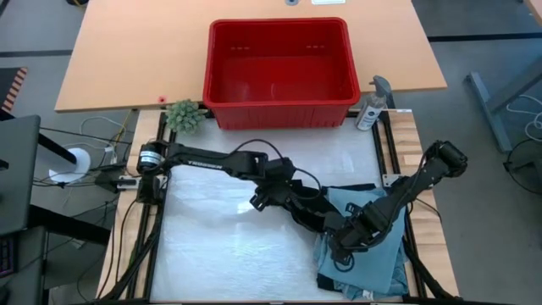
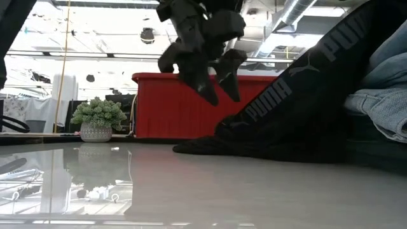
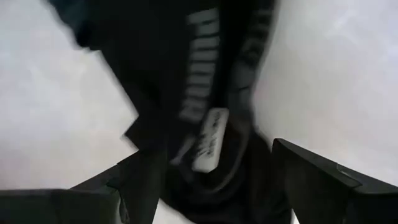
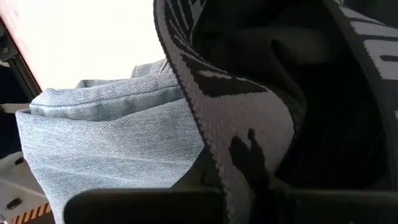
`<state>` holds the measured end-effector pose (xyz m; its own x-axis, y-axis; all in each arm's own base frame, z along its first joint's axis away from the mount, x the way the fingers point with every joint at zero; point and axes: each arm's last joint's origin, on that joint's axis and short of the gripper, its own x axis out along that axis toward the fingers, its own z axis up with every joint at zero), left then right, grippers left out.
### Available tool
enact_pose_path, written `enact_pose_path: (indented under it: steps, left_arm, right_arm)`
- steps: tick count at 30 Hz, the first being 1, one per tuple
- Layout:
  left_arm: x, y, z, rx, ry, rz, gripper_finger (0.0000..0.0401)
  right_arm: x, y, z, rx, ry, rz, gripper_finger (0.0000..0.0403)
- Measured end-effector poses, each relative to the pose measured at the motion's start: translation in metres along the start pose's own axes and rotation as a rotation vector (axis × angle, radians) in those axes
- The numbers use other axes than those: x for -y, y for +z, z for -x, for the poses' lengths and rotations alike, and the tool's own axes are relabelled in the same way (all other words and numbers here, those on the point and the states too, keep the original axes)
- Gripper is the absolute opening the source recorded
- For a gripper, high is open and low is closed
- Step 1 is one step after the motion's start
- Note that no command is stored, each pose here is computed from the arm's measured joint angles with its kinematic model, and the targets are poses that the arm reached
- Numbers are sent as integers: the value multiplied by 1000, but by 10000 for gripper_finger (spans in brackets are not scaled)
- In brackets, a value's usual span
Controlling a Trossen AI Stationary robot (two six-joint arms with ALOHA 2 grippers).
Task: Fold Laundry from Bin
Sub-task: Fold the black boxer
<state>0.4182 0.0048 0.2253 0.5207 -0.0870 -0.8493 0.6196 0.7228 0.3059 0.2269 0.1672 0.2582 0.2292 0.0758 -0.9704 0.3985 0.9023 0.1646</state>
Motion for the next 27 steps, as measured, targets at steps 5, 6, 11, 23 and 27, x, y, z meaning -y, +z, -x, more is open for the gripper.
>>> enact_pose_path:
  steps: [5,6,11,23,27]
  left_arm:
    - [6,12,31,32,47,42,279]
    - [6,14,41,51,59,57,279]
    - [15,0,82,138,132,167,278]
    - [86,-62,69,600,533,264,278]
    - [95,-62,48,590,467,146,278]
  right_arm:
    - [-1,-2,0,-2,-2,10,16]
    - [0,-1,0,-2,-2,10,16]
    - [0,-1,0,-2,-2,32,16]
    - [0,-1,0,-4,-5,43,16]
    - [1,1,0,-4,-8,40,16]
